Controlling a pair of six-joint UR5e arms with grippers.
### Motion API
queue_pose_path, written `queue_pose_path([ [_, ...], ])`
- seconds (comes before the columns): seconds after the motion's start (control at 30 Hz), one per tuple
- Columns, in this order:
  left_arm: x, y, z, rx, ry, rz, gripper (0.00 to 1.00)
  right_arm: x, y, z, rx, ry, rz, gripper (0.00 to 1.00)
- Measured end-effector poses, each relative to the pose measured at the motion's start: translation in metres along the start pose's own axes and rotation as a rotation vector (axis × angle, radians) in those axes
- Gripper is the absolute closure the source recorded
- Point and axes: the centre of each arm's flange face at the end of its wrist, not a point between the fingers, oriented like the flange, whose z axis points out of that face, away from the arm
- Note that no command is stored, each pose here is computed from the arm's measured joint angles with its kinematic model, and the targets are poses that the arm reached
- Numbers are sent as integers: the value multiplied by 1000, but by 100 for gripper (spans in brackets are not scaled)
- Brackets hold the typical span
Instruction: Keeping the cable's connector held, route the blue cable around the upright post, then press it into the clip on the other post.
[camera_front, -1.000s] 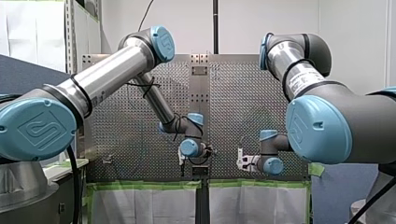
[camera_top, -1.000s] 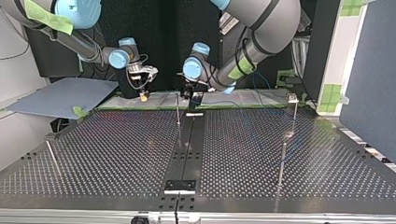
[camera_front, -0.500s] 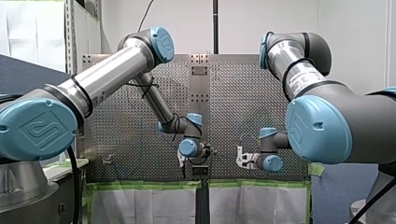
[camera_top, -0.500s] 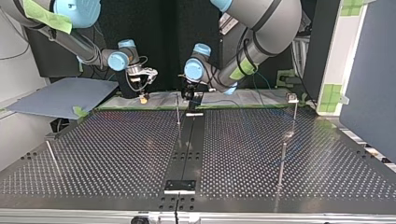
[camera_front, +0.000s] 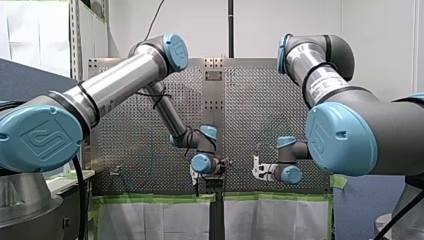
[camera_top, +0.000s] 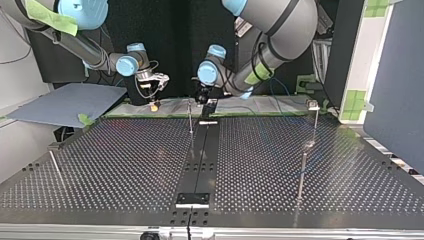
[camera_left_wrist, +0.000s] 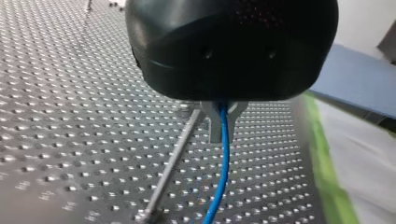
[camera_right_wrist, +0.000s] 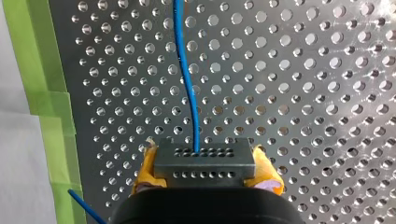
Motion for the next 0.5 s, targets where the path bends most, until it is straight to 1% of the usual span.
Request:
queue_pose_path([
  [0.3, 3, 8, 2, -2, 14, 2, 98, 0, 3, 0, -5, 0, 8, 100],
  [0.5, 3, 9, 2, 2, 23, 3, 98, 3, 4, 3, -5, 7, 19, 100],
])
